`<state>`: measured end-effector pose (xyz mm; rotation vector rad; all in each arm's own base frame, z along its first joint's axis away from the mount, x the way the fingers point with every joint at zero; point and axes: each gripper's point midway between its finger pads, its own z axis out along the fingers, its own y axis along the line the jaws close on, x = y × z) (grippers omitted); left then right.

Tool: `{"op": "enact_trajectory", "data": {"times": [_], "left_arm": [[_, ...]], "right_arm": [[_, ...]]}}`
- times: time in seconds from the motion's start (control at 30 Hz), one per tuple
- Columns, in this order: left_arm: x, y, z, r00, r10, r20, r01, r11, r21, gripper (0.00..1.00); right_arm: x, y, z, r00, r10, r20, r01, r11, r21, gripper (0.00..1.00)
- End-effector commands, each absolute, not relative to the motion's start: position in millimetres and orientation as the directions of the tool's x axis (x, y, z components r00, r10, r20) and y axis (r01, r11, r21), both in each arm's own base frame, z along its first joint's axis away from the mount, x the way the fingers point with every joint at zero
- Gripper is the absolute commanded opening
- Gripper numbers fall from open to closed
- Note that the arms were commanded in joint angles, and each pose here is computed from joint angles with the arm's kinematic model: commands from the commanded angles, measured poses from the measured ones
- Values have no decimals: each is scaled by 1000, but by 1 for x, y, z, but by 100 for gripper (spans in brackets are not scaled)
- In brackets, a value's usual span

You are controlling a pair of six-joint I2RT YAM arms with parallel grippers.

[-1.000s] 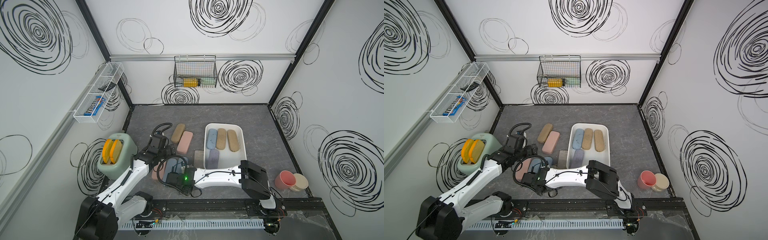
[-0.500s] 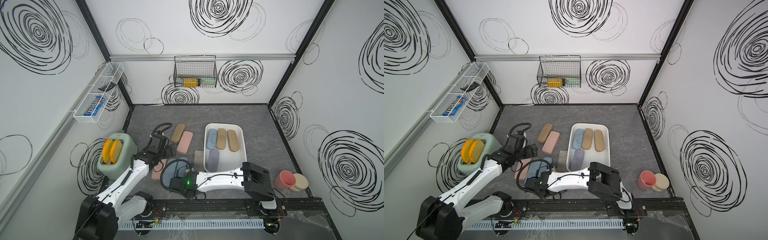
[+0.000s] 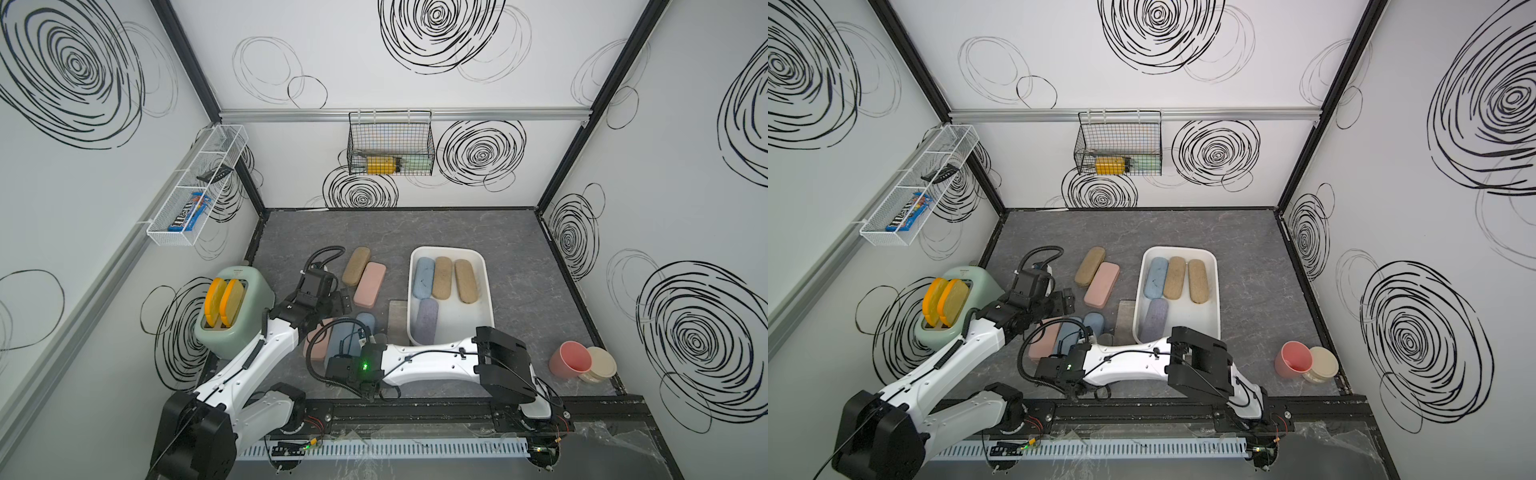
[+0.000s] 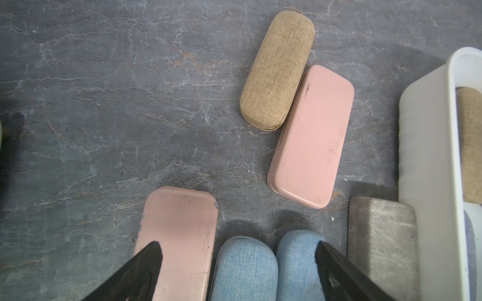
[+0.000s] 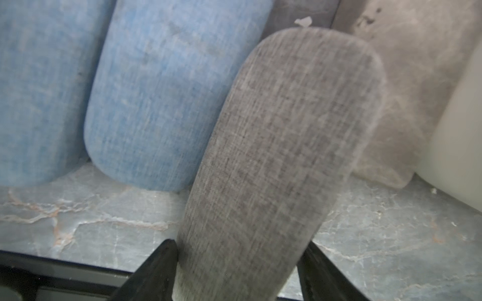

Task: Put the glasses cases into the storage boxes
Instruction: Pick up the glasses case at the center of the board.

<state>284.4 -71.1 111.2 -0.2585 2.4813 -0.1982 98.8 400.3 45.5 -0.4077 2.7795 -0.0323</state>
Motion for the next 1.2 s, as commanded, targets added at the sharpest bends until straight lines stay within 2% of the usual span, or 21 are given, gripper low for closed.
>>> {"op": "enact_trajectory", "data": {"times": [0.0, 0.17, 0.47, 0.77, 1.0, 1.17], "left_arm": [[289, -70, 121, -764, -243, -598, -150, 968, -202, 96], [289, -71, 119, -769, -242, -591, -150, 968, -201, 96], [289, -70, 119, -768, -245, -592, -157, 968, -198, 96], [289, -70, 123, -758, -247, -603, -157, 967, -199, 96], [289, -69, 122, -760, -250, -600, -163, 967, -197, 96], [290, -58, 118, -757, -278, -591, -209, 961, -184, 96]], "right_arm": [[108, 390, 47, -912, -257, -321, -249, 966, -66, 73], [108, 375, 50, -933, -194, -301, -179, 981, -77, 85], [98, 354, 60, -926, -186, -329, -166, 982, -91, 83], [95, 385, 57, -902, -267, -341, -272, 962, -35, 78], [102, 391, 47, -889, -306, -341, -307, 950, -53, 80], [104, 404, 43, -877, -334, -346, -341, 939, -43, 76]]}}
